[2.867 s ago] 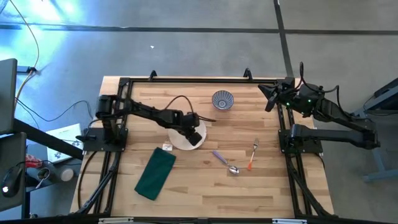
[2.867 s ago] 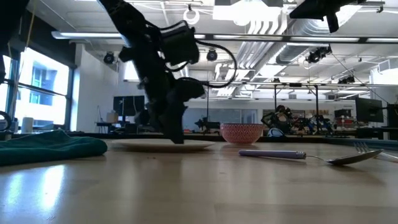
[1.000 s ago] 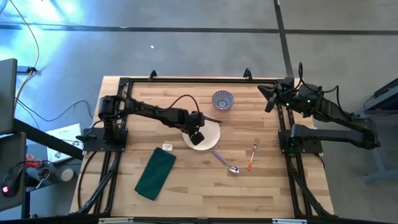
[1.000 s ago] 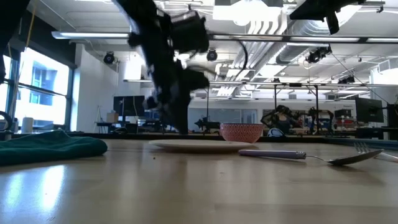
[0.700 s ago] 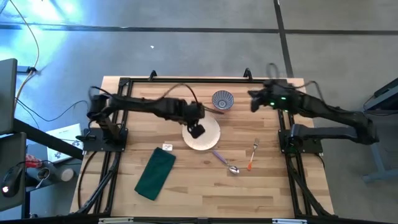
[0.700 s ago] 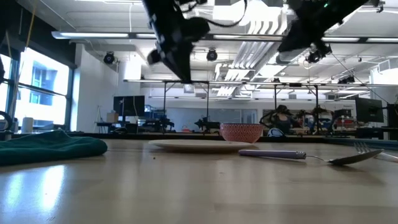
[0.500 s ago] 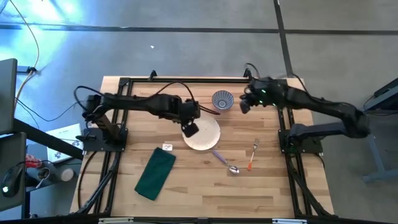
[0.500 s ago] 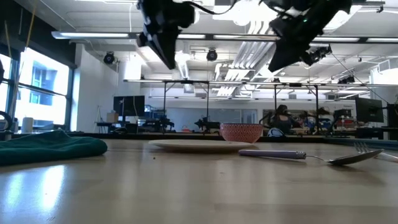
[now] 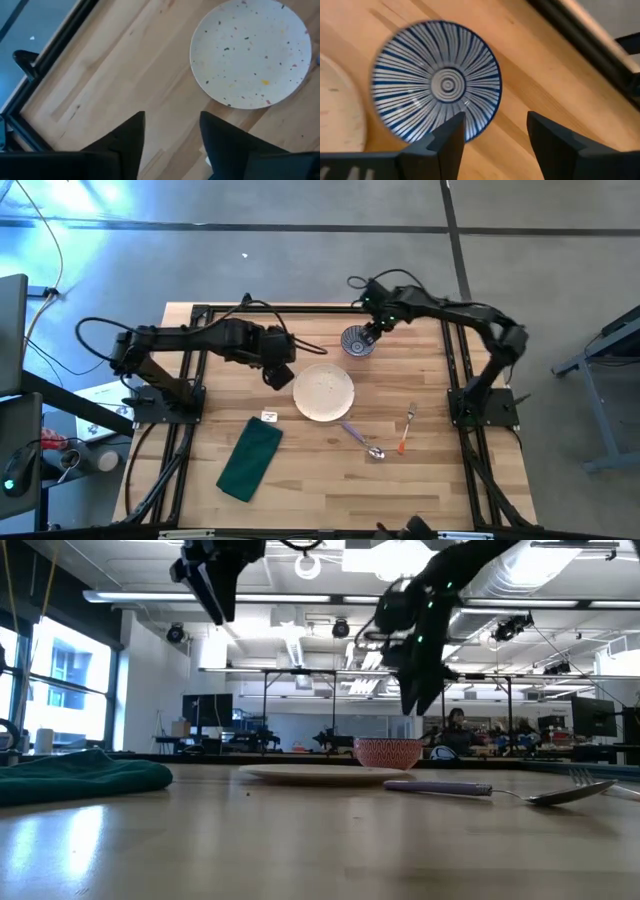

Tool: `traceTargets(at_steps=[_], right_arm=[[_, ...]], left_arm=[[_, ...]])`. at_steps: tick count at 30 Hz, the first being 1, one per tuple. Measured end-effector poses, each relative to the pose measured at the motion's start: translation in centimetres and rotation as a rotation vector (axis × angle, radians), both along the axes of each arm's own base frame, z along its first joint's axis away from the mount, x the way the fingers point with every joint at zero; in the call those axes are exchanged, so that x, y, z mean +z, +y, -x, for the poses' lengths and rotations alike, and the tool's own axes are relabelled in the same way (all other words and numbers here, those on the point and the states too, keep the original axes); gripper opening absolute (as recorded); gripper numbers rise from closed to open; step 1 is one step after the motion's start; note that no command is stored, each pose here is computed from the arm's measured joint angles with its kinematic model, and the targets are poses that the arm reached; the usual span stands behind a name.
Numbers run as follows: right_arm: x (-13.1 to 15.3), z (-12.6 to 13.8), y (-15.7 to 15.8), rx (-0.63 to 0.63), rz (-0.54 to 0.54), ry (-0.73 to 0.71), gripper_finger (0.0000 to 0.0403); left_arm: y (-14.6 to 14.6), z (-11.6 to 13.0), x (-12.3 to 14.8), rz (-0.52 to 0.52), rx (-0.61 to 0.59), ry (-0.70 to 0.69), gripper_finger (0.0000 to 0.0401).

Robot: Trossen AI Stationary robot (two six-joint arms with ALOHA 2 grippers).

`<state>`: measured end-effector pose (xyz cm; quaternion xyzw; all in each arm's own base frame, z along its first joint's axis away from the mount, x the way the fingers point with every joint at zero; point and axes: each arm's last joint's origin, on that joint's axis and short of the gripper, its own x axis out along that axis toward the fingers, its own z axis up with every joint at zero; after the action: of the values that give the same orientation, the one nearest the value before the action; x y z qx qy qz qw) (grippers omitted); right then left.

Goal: Set table place
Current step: Stack the stripe red bowl on the white plate

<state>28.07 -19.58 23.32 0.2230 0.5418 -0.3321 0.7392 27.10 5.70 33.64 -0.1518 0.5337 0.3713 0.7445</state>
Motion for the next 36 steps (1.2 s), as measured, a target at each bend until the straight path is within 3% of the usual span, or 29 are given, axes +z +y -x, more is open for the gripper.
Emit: traceTargets(at_steps=[5, 11, 15, 18, 20, 24, 30, 36], right_arm=[[-3.3, -0.8, -1.3, -0.014, -0.062, 0.075, 0.0209], [-5.7, -1.6, -1.9, -0.013, -0.106, 0.082, 0.0196], [-6.3, -1.8, -2.0, -0.012, -0.116, 0.081, 0.0131], [-6.1, -1.8, -1.9, -0.018, -0.115, 0.077, 0.0039], [-5.5, -1.7, -1.9, -0.004, -0.111, 0.059, 0.0015], [-2.7, -1.7, -0.9, -0.003, -0.109, 0.039, 0.0005], [3.9, -3.7, 3.9, 0.106, -0.07, -0.11, 0.0003], [4.6, -6.6, 9.7, 0.201, -0.072, -0.16, 0.0002]], left_arm=[[-0.1, 1.0, 0.9, -0.03, 0.007, -0.013, 0.0215], [-0.1, 1.4, 1.1, -0.048, 0.011, -0.004, 0.0224], [-0.1, 1.5, 1.2, -0.049, 0.01, -0.007, 0.0217], [-0.1, 1.5, 1.2, -0.049, 0.008, -0.006, 0.0211], [-0.1, 1.5, 1.2, -0.049, 0.006, -0.005, 0.0206], [-0.1, 1.6, 1.2, -0.048, 0.005, 0.004, 0.02], [-0.2, 1.7, 1.1, -0.046, 0.003, 0.017, 0.0202], [-0.1, 1.7, 1.2, -0.051, -0.003, 0.016, 0.0205]])
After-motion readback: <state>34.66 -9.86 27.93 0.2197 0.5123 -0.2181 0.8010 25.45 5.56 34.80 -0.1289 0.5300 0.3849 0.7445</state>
